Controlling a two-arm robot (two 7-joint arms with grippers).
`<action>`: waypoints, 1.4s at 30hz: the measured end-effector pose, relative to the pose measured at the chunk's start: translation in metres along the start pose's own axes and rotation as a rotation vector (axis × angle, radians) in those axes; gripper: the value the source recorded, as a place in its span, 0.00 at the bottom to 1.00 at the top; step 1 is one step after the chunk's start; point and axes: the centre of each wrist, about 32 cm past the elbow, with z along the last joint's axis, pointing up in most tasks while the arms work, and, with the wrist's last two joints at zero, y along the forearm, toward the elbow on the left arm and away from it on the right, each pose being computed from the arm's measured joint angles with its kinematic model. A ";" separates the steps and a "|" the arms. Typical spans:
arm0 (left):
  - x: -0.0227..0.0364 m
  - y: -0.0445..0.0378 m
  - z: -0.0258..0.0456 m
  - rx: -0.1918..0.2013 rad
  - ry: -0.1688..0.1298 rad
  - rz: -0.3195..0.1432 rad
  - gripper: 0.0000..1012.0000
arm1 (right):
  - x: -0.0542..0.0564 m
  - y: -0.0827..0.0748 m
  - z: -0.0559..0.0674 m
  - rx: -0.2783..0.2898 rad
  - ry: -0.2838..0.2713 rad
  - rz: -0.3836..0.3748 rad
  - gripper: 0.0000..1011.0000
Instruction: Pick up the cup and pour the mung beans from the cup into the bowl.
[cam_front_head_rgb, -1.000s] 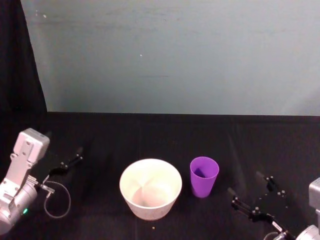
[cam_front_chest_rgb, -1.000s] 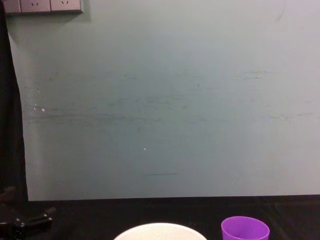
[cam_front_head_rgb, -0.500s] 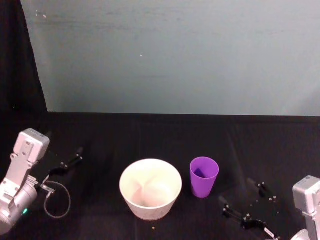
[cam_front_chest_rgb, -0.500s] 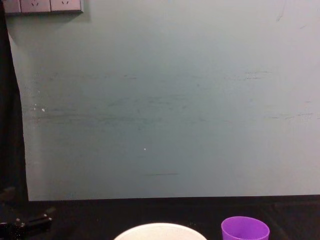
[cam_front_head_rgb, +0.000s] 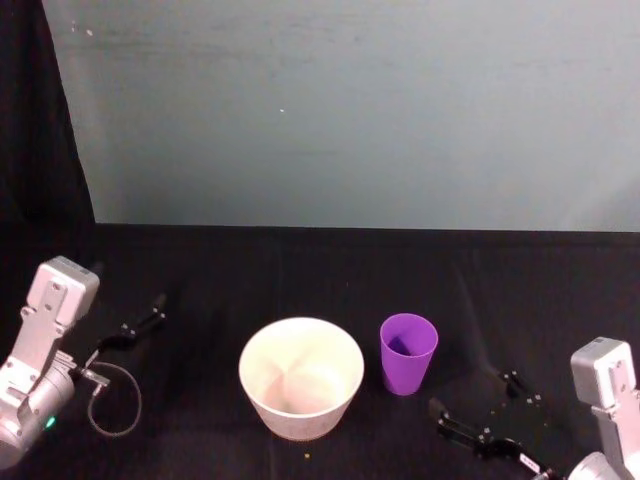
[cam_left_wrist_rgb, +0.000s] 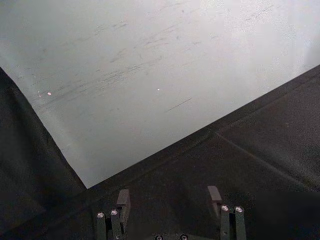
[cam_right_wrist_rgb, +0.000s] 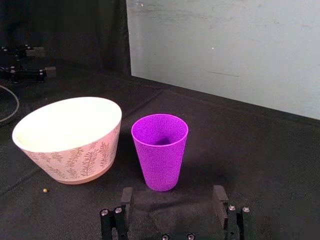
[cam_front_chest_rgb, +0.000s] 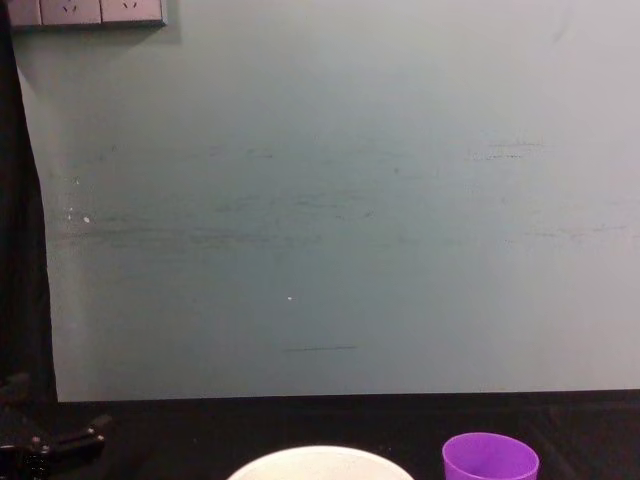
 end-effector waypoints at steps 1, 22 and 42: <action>0.0000 0.0000 0.0000 0.000 0.000 0.000 0.99 | 0.001 0.003 -0.001 0.003 0.002 0.005 0.99; 0.0000 0.0000 0.0000 0.000 0.000 0.000 0.99 | 0.004 0.036 -0.017 0.066 -0.047 0.037 0.99; 0.0000 0.0000 0.0000 0.000 0.000 0.000 0.99 | 0.009 0.058 -0.016 0.107 -0.025 0.080 0.99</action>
